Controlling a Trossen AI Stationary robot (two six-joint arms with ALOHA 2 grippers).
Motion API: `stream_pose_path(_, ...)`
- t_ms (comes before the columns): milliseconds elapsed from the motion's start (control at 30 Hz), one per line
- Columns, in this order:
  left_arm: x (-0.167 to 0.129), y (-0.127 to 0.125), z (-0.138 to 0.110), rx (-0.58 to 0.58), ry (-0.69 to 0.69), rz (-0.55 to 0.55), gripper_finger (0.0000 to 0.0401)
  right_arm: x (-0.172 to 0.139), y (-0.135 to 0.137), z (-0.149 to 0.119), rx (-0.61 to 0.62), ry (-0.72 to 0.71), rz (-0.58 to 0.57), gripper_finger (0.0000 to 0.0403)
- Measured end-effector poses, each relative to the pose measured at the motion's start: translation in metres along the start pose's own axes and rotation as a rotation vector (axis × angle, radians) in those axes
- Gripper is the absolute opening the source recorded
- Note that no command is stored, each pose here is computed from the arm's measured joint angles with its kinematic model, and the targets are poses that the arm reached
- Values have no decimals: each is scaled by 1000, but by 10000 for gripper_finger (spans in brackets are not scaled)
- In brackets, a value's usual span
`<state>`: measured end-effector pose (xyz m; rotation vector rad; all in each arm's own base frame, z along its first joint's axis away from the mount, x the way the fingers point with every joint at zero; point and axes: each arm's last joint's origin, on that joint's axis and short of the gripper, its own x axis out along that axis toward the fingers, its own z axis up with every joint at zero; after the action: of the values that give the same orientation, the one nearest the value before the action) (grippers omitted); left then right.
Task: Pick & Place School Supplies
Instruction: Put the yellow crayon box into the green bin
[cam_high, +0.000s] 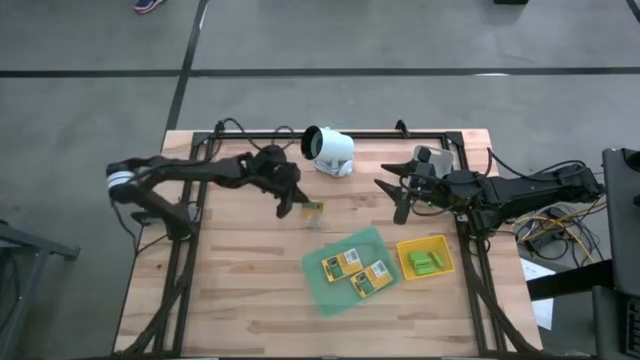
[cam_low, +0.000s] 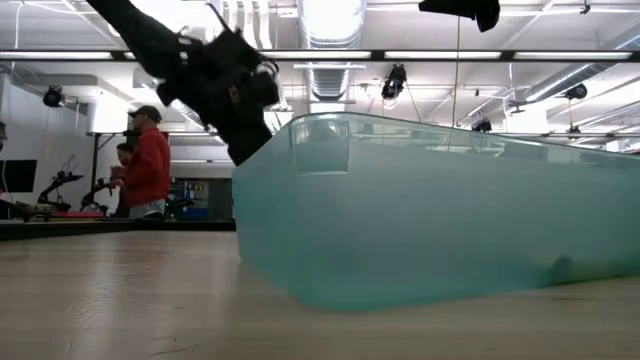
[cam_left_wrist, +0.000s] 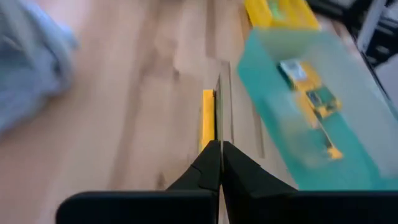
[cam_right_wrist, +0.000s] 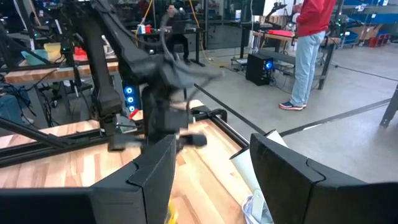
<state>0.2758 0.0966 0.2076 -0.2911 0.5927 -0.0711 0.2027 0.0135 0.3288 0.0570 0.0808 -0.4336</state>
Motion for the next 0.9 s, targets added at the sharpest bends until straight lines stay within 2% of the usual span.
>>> stream_pose_path(200,-37,-20,26,9,-161,86,3,0,0,0,0,0,0,203)
stream_pose_path(400,-62,-39,47,-6,-282,114,3,0,0,0,0,0,0,203)
stream_pose_path(633,-64,-58,63,14,-328,71,5,0,0,0,0,0,0,203)
stream_pose_path(900,-48,-69,68,-25,-359,37,4,0,0,0,0,0,0,203)
